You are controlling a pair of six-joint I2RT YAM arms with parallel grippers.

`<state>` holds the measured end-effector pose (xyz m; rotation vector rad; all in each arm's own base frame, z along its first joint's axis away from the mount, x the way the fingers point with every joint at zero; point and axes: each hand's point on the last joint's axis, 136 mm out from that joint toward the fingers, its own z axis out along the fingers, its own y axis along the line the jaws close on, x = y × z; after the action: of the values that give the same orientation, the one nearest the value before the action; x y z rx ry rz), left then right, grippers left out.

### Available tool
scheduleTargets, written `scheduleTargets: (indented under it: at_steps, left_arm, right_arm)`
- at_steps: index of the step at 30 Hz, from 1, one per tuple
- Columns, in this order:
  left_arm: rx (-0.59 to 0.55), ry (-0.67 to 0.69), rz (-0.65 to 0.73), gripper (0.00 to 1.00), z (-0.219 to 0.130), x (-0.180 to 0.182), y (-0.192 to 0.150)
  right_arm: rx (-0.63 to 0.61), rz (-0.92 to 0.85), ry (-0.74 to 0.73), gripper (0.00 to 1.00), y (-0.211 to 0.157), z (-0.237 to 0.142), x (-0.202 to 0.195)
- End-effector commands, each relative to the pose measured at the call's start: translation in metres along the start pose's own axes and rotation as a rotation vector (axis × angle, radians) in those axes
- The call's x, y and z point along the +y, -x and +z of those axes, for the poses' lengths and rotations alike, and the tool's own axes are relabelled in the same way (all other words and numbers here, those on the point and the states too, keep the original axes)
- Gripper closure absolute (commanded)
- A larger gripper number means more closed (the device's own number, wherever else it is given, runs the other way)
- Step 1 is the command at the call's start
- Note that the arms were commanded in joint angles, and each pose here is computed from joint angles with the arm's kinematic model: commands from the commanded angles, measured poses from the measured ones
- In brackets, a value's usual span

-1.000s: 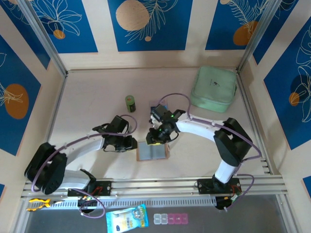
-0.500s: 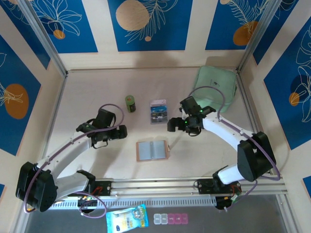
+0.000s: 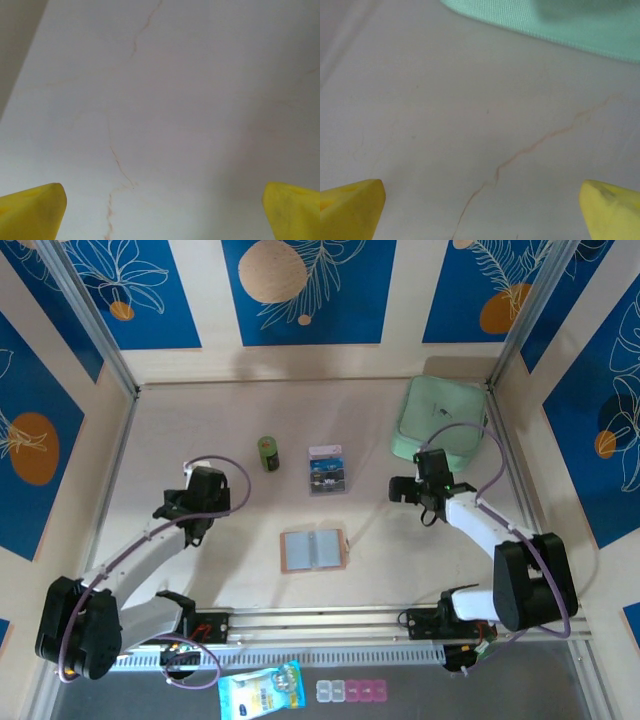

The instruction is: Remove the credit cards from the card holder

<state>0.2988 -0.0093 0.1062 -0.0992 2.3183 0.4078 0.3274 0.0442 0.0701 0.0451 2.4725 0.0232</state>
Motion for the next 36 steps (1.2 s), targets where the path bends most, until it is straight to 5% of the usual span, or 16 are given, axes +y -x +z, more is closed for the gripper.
scheduleTargets:
  at_steps: [1, 8, 13, 26, 36]
  left_arm:
    - [-0.182, 0.087, 0.001, 0.01, 0.009, 0.014, 0.030]
    - [-0.327, 0.036, -0.034, 0.01, 0.035, 0.003, 0.042]
    - [-0.392, -0.019, -0.054, 0.01, 0.048, -0.003, 0.062]
    - [-0.517, -0.186, -0.063, 0.01, 0.066, -0.020, 0.059]
    - [-0.467, -0.249, -0.027, 0.00, 0.071, -0.030, 0.058]
  right_arm:
    - [-0.277, -0.056, -0.003, 0.01, 0.055, -0.004, -0.010]
    - [-0.467, 0.084, 0.024, 0.01, 0.069, -0.001, -0.042]
    - [-0.530, 0.039, 0.135, 0.00, 0.076, -0.001, -0.026]
    - [-0.498, -0.024, 0.216, 0.01, 0.069, 0.024, -0.009]
    - [-0.498, -0.023, 0.216, 0.01, 0.068, 0.024, -0.009]
